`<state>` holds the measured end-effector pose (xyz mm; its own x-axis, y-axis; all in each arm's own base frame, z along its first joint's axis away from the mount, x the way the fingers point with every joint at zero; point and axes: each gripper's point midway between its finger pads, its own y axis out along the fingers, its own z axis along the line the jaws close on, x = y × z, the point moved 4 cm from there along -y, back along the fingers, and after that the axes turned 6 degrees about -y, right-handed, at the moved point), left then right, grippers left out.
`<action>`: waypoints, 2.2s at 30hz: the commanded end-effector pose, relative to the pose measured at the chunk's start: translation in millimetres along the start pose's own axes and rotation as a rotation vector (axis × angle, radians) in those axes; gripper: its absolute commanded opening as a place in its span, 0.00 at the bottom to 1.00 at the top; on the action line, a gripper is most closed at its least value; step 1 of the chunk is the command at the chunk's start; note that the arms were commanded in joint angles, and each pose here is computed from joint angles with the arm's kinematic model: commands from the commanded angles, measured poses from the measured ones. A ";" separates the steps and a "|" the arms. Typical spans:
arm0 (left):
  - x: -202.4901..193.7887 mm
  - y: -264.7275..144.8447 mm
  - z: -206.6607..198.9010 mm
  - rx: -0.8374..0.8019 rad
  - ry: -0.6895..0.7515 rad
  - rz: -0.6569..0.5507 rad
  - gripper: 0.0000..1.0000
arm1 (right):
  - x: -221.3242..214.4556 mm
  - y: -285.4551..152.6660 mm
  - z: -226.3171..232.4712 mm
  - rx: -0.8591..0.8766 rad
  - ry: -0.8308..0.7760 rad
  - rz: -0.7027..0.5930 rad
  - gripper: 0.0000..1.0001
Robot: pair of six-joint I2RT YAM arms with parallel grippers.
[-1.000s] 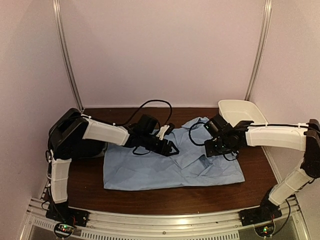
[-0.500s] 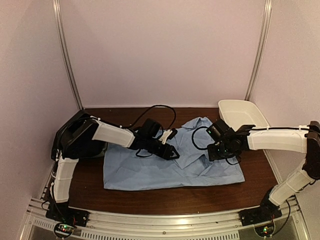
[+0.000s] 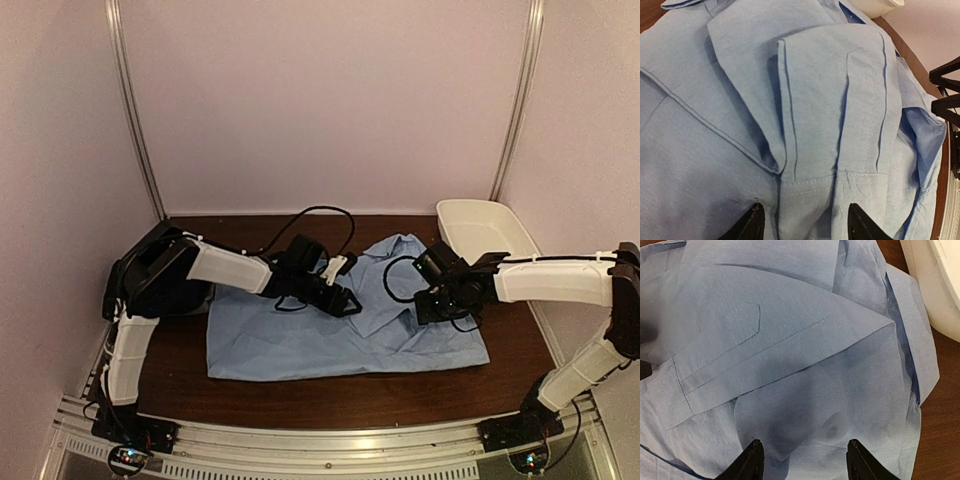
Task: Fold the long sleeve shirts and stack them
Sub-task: Adjust the sleeve of the 1/3-folded shirt.
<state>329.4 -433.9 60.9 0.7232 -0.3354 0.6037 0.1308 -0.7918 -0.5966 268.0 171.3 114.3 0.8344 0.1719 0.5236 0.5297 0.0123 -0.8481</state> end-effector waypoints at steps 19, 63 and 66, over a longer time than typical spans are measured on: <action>12.9 6.4 -5.5 -0.062 0.050 -0.019 0.17 | -9.8 10.9 0.0 0.002 0.016 0.022 0.57; 150.9 -117.4 -144.6 -0.456 0.032 -0.169 0.00 | -19.4 4.1 1.9 0.267 0.304 -0.202 0.59; 163.8 -118.3 -157.1 -0.521 0.042 -0.187 0.00 | -17.2 8.6 2.4 0.282 0.331 -0.211 0.59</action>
<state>324.7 -462.4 298.1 0.6888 -0.1865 0.7005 -0.0328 -0.9734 -0.2269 247.8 170.6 94.3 0.7764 -0.1062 0.6212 0.6236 0.2728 -0.7326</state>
